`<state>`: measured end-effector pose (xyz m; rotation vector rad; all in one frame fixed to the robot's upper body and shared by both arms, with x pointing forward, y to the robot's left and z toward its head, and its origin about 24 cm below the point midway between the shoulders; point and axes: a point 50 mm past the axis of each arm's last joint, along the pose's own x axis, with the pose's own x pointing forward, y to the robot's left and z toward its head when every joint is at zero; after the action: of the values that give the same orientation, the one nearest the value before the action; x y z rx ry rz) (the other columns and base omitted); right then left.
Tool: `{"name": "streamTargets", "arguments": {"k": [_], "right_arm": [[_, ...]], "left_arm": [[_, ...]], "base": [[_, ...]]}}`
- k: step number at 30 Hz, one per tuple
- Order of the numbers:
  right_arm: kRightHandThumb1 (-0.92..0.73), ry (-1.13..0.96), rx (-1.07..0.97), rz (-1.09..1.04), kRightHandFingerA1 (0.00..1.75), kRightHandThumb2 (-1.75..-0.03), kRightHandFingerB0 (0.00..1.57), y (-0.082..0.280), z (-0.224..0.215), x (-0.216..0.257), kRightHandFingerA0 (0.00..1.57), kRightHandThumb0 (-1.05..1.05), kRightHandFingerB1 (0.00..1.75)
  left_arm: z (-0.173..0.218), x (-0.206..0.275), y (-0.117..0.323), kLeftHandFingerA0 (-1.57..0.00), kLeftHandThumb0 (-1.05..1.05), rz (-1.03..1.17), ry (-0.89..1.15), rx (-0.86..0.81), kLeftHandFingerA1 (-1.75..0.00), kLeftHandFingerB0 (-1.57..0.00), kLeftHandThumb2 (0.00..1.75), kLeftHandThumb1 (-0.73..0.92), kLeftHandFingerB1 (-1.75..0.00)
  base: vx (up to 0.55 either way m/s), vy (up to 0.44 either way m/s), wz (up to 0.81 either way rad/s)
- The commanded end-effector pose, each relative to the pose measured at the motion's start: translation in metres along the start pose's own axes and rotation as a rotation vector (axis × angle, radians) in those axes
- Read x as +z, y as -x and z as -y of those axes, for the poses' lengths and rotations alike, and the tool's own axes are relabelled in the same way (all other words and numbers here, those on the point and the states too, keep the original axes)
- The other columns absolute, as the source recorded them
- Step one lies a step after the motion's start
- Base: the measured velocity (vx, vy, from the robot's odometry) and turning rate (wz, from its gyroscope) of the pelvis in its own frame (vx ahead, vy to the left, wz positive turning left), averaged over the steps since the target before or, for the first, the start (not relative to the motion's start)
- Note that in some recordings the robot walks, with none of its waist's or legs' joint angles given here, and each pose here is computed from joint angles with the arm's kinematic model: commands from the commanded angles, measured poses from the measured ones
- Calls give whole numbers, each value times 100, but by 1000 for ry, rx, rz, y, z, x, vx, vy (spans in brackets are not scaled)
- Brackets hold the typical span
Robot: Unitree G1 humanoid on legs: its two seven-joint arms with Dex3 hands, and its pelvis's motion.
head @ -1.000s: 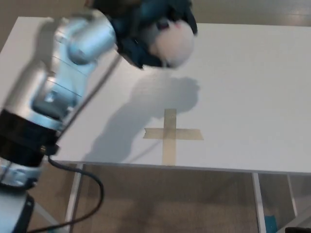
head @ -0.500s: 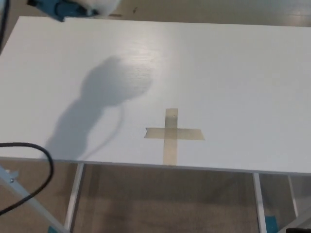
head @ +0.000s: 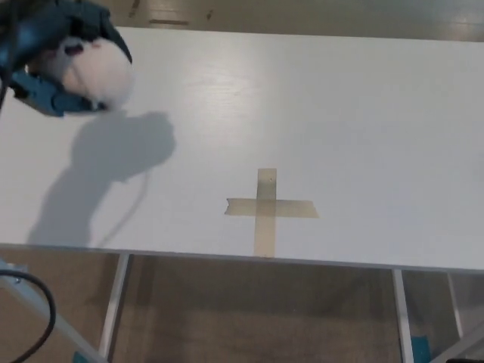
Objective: Use the left hand to take the pink dumpling toy on a person's hand and put it on the desk.
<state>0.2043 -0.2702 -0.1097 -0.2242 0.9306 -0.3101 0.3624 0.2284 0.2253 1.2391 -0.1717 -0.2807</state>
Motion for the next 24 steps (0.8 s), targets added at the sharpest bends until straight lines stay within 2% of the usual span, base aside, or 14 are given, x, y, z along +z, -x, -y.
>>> {"name": "streamTargets", "arguments": {"k": [1,2,3,5,8,9,13,17,19,20,21,22,23,24], "right_arm": [[-72,-5,2,-26,47,-61,57,1,0,-8,70,-25,43],[-72,-7,2,-26,47,-61,56,1,0,-8,70,-25,43],[-72,-7,2,-26,47,-61,56,1,0,-8,70,-25,43],[-72,-13,-1,-26,47,-61,57,1,2,-8,70,-24,43],[-72,-22,-4,-29,47,-61,57,1,2,-9,69,-24,43],[-72,-20,-4,-28,47,-61,57,1,2,-9,69,-23,43],[-72,-1,0,-24,47,-61,57,1,1,-9,70,-22,43],[-72,0,1,-23,47,-61,57,1,1,-8,70,-22,43],[-72,1,3,-24,47,-61,57,1,1,-8,70,-22,43],[-72,-1,4,-25,47,-61,56,1,1,-8,69,-22,43],[-72,-3,4,-25,47,-61,56,1,1,-8,69,-22,43],[-72,-6,4,-24,47,-61,57,1,1,-8,69,-22,43],[-72,-6,4,-24,47,-61,57,1,1,-8,69,-22,43],[-72,-13,5,-21,47,-61,57,1,2,-6,69,-23,43]], "left_arm": [[42,-12,-9,-65,-30,-80,-169,-27,-141,-84,69,70,-60],[48,-15,-10,-65,-21,-93,-177,-43,-151,-78,64,77,-49],[48,-15,-10,-65,-21,-93,-177,-43,-151,-78,64,77,-49],[63,-19,-13,-66,-20,-124,-190,-81,-144,-63,64,74,-43],[75,-22,-14,-66,-20,-143,-192,-107,-143,-63,64,74,-44],[79,-23,-14,-66,-23,-148,-192,-117,-139,-72,64,73,-47],[97,-27,-13,-71,-23,-156,-195,-151,-129,-66,62,71,-44],[104,-28,-12,-71,-23,-150,-214,-156,-129,-70,61,69,-46],[108,-29,-11,-73,-22,-149,-214,-160,-125,-64,61,69,-44],[111,-29,-10,-71,-24,-153,-213,-172,-70,-36,59,64,-33],[112,-30,-10,-71,-24,-157,-214,-180,-70,-36,59,64,-33],[112,-29,-9,-18,-42,-166,-217,-199,-38,-11,65,51,-32],[112,-29,-9,-18,-42,-166,-217,-199,-38,-11,65,51,-32],[111,-29,-9,0,-70,-188,-214,-234,0,-2,73,44,-9]], "base": [[0,0,0],[0,0,0],[0,0,0],[0,0,0],[0,0,0],[0,0,0],[0,0,0],[0,0,0],[0,0,0],[0,0,0],[0,0,0],[0,0,0],[0,0,0],[0,0,0]]}}
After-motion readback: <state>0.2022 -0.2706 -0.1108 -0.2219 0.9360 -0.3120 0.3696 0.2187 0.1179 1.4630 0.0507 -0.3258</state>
